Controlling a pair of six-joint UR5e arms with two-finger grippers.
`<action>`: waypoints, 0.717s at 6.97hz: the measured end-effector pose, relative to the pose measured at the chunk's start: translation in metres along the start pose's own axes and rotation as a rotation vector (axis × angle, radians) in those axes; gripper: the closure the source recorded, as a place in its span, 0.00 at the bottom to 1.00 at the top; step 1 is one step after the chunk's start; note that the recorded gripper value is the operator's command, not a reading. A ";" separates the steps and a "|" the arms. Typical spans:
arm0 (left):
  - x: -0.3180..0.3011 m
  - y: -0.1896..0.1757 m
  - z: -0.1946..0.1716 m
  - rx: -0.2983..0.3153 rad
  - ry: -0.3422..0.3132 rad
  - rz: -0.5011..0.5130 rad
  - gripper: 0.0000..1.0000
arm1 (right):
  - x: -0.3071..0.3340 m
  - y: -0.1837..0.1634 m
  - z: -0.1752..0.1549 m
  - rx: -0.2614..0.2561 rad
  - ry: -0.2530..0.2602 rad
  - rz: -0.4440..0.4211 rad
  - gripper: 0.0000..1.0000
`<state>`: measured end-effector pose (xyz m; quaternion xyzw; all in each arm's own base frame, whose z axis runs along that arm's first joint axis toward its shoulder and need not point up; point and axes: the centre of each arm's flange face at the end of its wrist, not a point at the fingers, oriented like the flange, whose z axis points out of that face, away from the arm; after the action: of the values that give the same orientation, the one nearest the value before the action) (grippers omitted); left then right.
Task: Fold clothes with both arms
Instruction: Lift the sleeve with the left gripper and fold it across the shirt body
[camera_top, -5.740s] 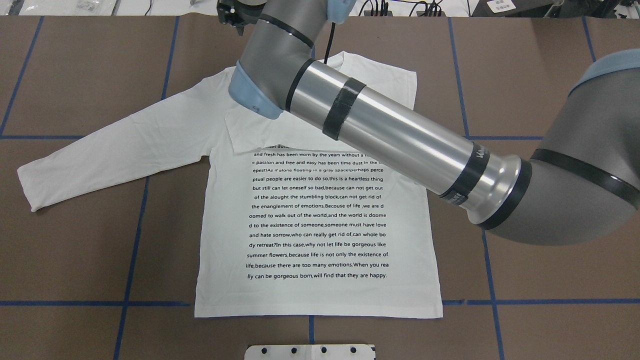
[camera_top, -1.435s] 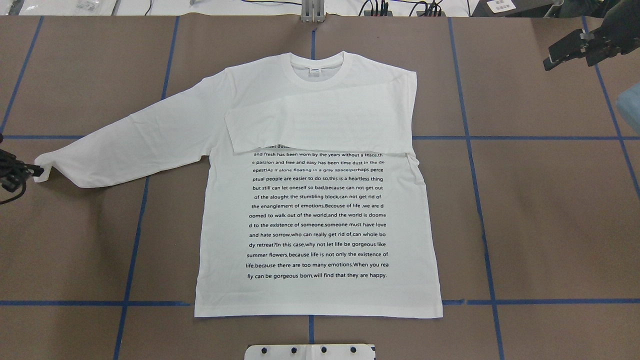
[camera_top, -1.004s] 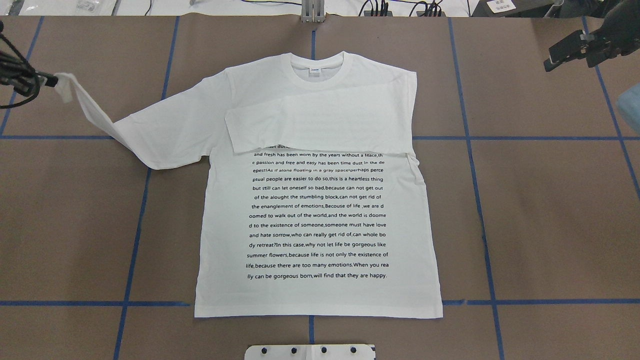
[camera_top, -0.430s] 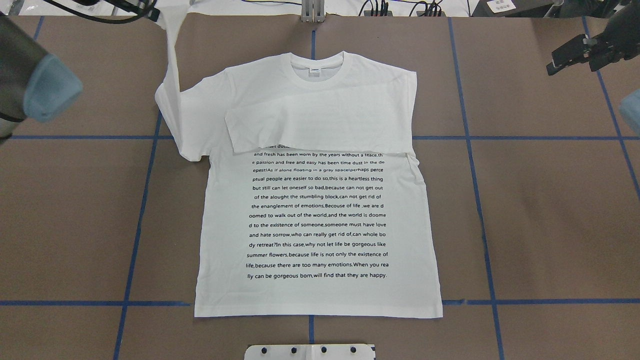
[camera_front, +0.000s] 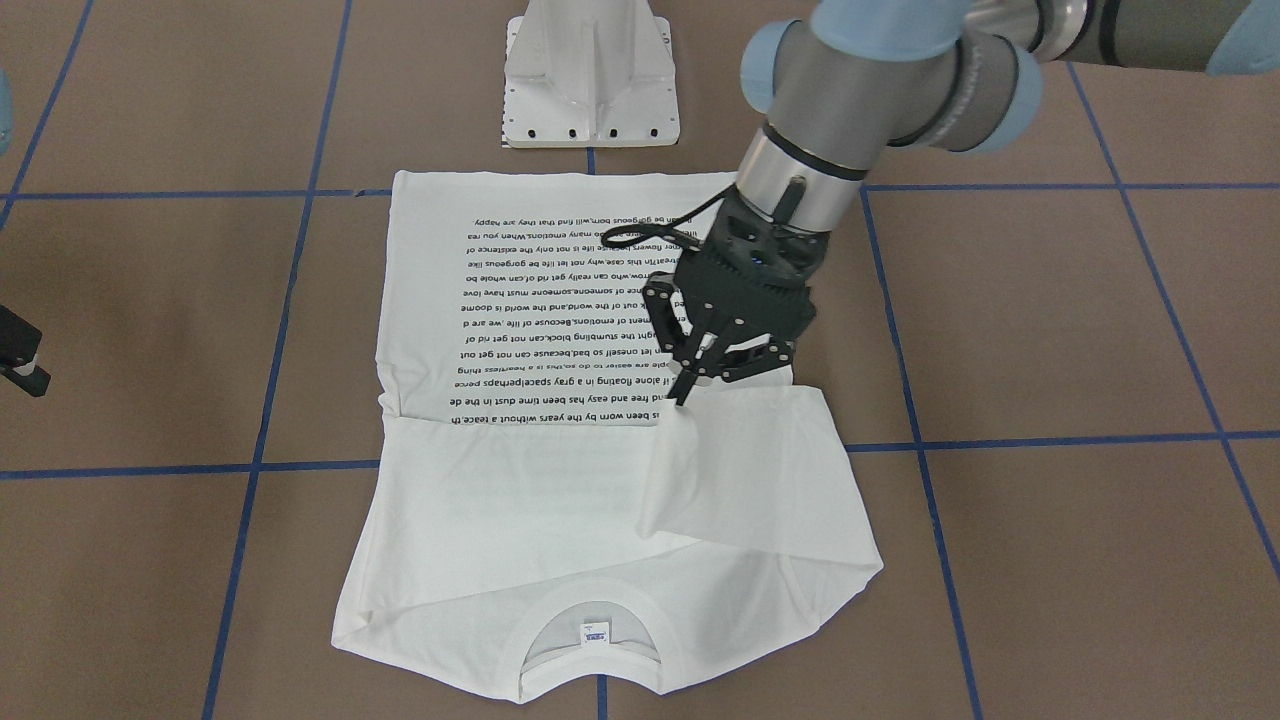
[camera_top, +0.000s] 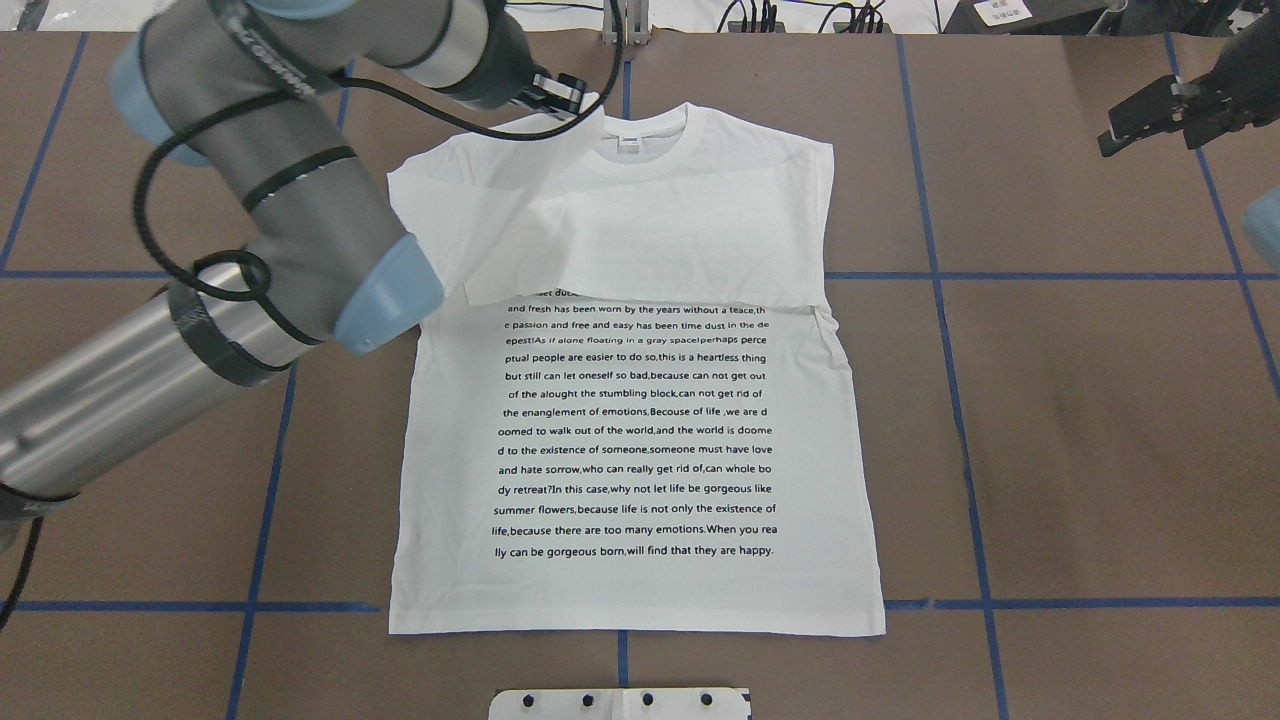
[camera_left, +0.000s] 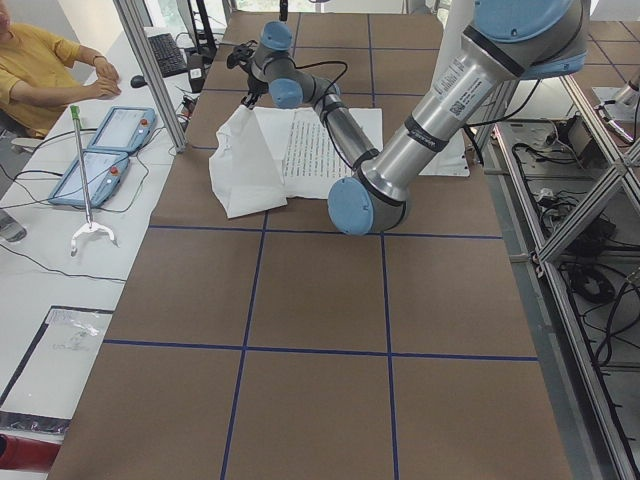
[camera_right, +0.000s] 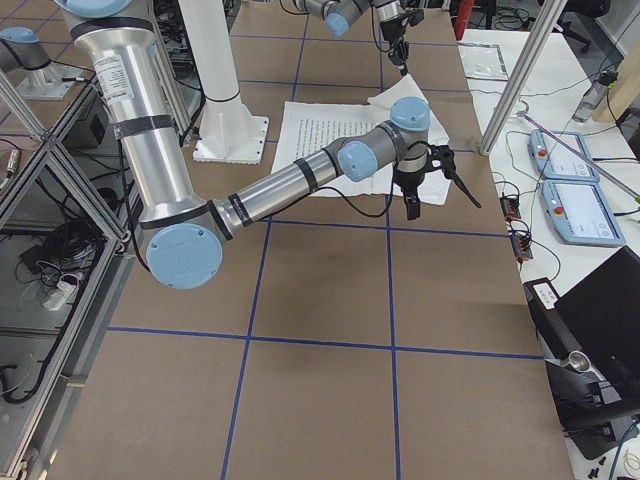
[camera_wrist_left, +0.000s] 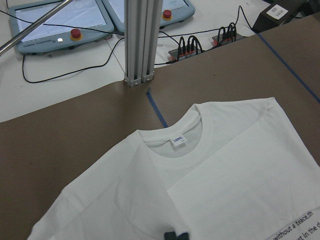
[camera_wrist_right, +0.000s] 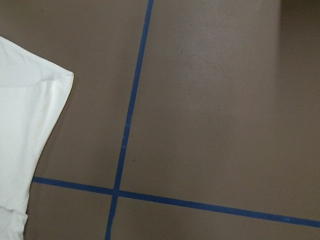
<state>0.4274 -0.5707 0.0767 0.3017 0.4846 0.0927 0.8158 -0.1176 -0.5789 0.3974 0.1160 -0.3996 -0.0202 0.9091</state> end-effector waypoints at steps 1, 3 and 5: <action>0.043 -0.008 0.017 0.002 0.012 -0.014 1.00 | 0.002 0.001 0.000 -0.001 0.001 0.003 0.00; 0.091 0.001 0.051 0.012 0.051 0.001 1.00 | 0.005 0.005 0.001 -0.006 -0.001 0.008 0.00; 0.132 0.045 0.088 0.013 0.083 0.031 0.01 | 0.007 0.010 0.000 -0.011 -0.006 0.013 0.00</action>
<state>0.5758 -0.5111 0.0364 0.3103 0.5138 0.1145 0.7916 -0.1137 -0.5699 0.4047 0.1084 -0.4031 -0.0168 0.9085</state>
